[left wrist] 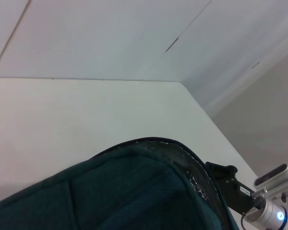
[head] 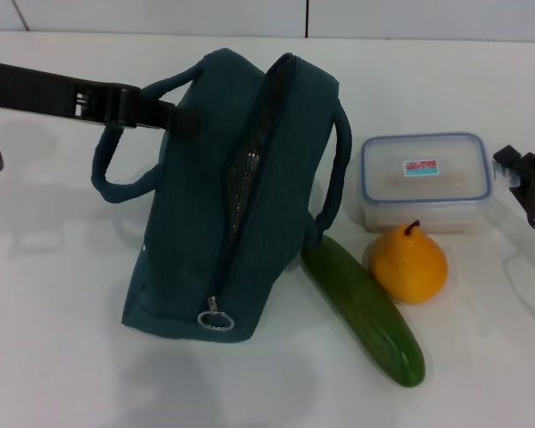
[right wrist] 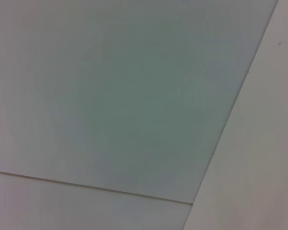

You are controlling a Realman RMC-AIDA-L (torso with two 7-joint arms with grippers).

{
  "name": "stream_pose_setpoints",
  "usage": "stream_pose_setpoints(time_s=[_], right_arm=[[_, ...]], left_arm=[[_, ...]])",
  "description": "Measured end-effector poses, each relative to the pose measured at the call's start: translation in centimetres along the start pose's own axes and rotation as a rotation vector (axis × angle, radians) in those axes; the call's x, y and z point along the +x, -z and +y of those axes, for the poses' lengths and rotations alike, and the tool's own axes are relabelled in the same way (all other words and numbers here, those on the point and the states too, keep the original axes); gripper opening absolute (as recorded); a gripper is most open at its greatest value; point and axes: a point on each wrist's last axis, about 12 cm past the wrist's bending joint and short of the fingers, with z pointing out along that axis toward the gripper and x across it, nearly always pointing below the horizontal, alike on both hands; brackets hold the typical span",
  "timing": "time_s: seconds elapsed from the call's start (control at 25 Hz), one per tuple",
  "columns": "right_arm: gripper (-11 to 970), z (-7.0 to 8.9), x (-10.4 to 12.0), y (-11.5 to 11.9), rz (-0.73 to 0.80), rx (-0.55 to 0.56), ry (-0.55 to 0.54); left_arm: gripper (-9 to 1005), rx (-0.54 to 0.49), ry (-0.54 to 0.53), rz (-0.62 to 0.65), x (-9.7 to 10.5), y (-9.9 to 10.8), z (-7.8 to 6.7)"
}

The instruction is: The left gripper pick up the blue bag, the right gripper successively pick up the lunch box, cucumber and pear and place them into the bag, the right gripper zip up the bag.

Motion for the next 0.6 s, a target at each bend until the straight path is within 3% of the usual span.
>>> stream_pose_setpoints(time_s=[0.2, 0.6], right_arm=[[87, 0.04, 0.0, 0.15, -0.017, -0.011, -0.055], [87, -0.24, 0.63, 0.5, -0.023, -0.01, -0.346]], left_arm=[[57, 0.002, -0.001, 0.001, -0.02, -0.06, -0.04], [56, 0.021, -0.008, 0.002, -0.23, -0.74, -0.4]])
